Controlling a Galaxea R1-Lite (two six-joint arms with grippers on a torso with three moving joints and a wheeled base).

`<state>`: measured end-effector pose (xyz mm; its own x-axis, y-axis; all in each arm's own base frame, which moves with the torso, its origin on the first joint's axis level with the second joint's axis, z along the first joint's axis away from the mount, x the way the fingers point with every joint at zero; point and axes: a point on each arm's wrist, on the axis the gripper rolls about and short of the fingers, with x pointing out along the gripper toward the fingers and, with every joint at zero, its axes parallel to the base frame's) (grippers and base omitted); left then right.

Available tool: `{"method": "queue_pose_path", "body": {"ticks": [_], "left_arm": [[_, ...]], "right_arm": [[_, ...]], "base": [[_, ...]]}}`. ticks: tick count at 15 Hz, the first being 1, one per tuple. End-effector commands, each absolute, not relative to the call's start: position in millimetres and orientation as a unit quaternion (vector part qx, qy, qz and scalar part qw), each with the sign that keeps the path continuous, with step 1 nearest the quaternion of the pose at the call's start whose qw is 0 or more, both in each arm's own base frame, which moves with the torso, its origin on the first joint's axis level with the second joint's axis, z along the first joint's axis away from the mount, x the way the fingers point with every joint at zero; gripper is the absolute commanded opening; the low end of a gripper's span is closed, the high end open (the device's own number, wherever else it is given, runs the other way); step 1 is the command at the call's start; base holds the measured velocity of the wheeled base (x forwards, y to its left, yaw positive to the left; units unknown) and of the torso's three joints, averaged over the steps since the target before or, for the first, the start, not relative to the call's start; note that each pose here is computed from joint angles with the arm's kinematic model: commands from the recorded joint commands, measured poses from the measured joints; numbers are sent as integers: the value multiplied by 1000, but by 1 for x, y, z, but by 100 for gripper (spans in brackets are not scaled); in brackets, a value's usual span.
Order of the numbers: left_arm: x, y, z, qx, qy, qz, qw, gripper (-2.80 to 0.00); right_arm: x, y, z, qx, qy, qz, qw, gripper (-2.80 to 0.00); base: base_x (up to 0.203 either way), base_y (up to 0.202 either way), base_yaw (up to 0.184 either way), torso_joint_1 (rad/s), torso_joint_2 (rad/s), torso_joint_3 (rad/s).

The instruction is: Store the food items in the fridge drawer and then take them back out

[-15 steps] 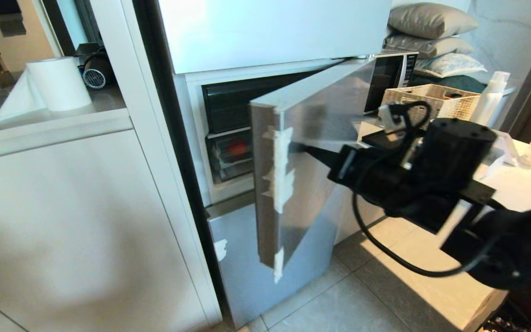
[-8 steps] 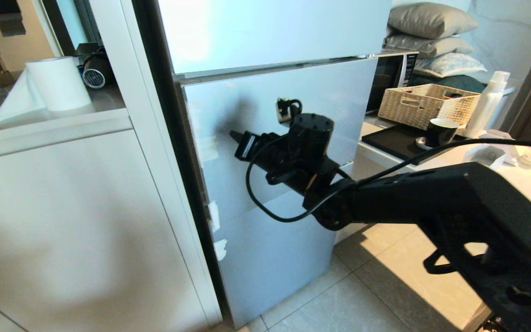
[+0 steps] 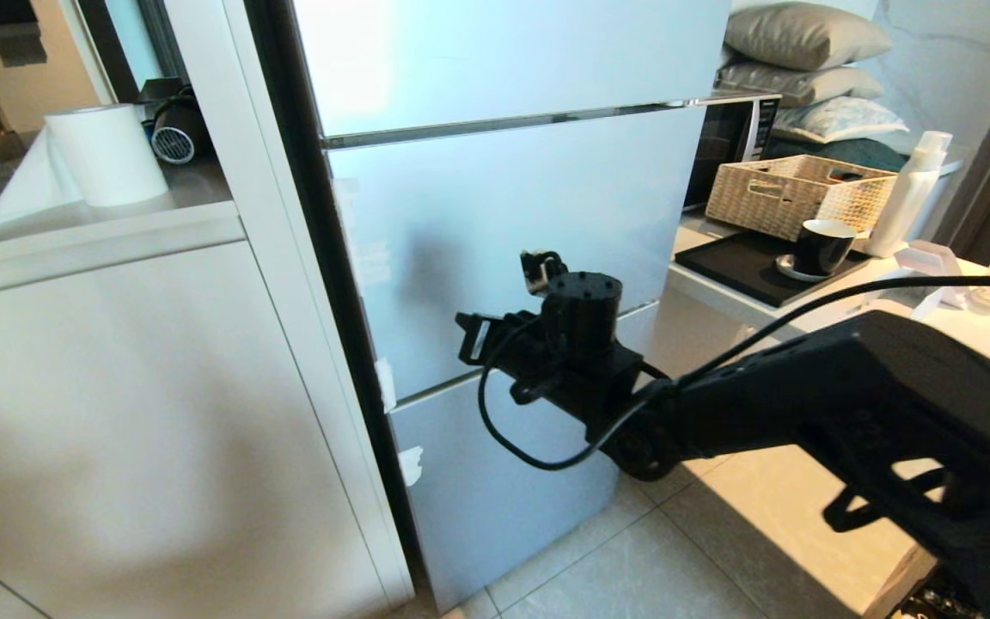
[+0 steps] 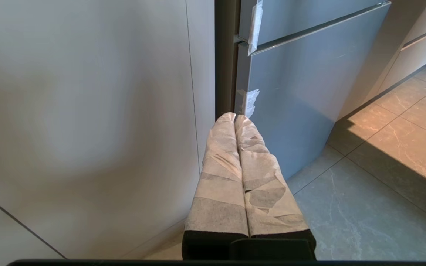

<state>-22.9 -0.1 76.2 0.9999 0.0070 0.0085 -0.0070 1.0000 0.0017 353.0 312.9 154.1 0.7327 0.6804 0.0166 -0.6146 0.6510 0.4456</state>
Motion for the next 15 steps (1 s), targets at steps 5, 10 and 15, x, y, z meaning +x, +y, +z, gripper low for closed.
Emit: {"method": "queue_pose_path", "body": {"ticks": [5, 10, 15], "left_arm": [[-23, 0, 76, 1, -4, 4, 1000, -280], [-23, 0, 76, 1, -4, 4, 1000, -280], [-23, 0, 76, 1, -4, 4, 1000, -280]], "right_arm": [[201, 178, 203, 141, 55, 323, 934, -280], [115, 76, 197, 115, -19, 207, 971, -280], [43, 4, 167, 41, -28, 63, 997, -280]], "base": [[0, 0, 0, 0, 0, 0], [0, 0, 0, 0, 0, 0], [0, 0, 0, 0, 0, 0]]}}
